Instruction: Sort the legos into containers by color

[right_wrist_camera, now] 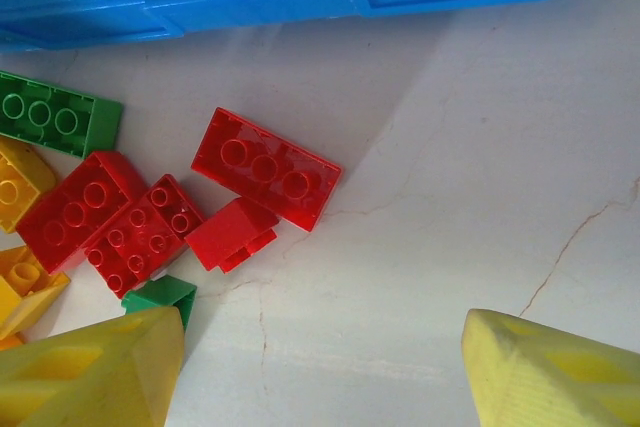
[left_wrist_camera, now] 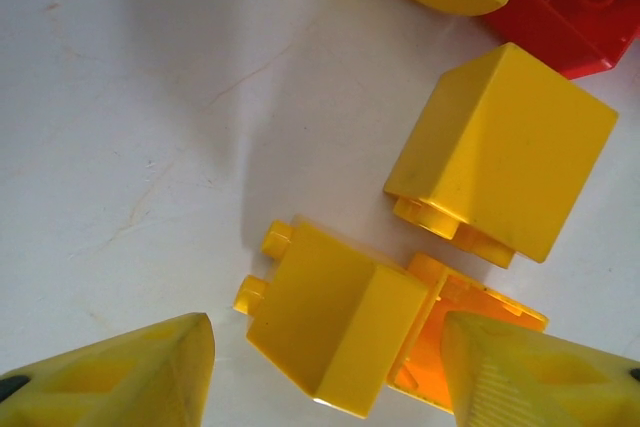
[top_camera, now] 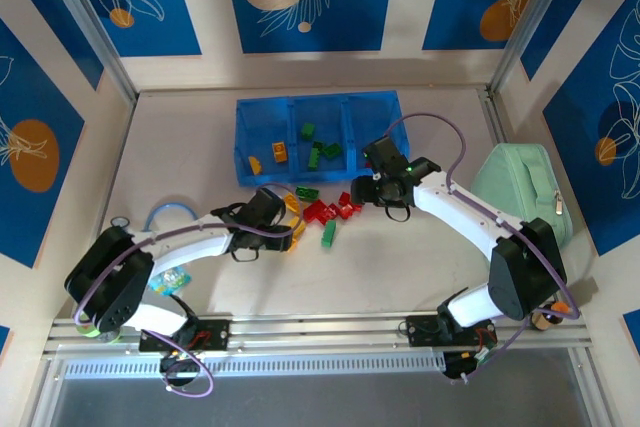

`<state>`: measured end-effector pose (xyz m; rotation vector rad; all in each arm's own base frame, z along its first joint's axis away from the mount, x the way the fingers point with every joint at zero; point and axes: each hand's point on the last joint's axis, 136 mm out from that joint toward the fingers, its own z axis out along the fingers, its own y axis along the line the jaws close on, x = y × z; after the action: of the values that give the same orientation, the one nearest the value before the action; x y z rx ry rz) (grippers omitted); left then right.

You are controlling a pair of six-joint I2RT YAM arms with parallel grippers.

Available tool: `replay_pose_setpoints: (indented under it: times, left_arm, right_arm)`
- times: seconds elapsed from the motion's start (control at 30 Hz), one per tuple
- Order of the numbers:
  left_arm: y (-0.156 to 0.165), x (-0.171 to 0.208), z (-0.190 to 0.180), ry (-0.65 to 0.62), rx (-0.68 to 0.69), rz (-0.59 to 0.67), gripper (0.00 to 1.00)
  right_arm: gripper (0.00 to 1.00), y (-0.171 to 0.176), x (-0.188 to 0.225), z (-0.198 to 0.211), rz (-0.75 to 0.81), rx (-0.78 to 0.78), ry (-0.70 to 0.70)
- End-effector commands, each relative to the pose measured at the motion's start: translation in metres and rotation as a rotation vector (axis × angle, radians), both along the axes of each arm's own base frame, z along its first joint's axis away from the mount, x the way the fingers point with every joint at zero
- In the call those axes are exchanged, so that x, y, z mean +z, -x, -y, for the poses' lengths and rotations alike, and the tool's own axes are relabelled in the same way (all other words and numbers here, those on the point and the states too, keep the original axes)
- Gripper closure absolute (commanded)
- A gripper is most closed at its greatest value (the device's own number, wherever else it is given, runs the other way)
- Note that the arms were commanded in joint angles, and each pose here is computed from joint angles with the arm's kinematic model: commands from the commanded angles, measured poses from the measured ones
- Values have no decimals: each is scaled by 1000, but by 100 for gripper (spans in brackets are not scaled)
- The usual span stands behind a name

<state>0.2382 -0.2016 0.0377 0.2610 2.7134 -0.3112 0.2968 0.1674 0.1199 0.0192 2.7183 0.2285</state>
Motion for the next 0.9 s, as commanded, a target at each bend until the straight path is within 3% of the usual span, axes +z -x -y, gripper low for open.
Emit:
replay_pose_setpoints:
  times: [0.0, 0.87]
  left_arm:
    - [-5, 7, -4, 20, 22, 20, 38]
    - [-1, 10, -4, 98, 8, 5, 42]
  right_arm:
    - [26, 4, 2, 0, -2, -8, 0]
    - [26, -1, 2, -11, -4, 8, 5]
